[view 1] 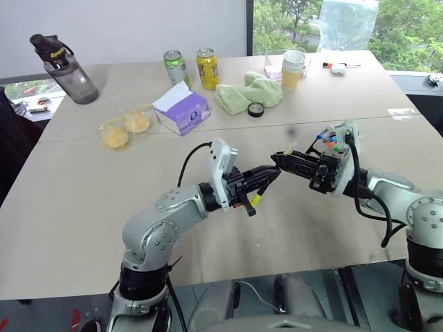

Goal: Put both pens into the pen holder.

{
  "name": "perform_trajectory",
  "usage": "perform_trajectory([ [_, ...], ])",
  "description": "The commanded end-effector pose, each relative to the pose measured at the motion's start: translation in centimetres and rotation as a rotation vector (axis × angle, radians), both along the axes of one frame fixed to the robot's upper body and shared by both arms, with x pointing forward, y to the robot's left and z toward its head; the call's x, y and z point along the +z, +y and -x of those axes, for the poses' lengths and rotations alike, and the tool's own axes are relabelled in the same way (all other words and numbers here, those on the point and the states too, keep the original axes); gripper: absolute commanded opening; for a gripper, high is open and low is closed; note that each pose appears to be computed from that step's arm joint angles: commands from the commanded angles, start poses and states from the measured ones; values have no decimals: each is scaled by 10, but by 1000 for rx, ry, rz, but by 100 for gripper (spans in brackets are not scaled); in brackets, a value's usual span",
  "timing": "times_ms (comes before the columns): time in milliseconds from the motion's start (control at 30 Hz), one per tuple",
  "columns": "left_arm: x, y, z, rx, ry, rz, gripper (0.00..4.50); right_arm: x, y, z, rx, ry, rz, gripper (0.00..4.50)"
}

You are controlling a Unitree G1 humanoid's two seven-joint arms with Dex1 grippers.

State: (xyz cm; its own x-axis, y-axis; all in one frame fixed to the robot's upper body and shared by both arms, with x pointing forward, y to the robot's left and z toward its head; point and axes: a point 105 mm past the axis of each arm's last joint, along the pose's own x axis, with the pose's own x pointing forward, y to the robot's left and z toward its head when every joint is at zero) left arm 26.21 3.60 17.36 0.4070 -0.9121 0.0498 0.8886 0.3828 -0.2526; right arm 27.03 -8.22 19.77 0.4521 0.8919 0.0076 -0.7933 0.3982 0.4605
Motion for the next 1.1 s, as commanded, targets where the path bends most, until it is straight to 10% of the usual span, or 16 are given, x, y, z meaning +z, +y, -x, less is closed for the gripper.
perform_trajectory([
  [33, 10, -3, 5, -26, -13, 47, 94, 9, 2, 6, 11, -52, -5, 12],
  [200, 0, 5, -4, 49, -48, -52, 306, 21, -6, -2, -57, -128, -18, 12],
  [667, -8, 18, -10, 45, -125, -139, 306, 68, -27, -15, -312, -1135, 602, 12],
  [1100, -9, 15, -10, 16, -144, -149, 306, 56, -45, -16, -316, -1356, 847, 12],
])
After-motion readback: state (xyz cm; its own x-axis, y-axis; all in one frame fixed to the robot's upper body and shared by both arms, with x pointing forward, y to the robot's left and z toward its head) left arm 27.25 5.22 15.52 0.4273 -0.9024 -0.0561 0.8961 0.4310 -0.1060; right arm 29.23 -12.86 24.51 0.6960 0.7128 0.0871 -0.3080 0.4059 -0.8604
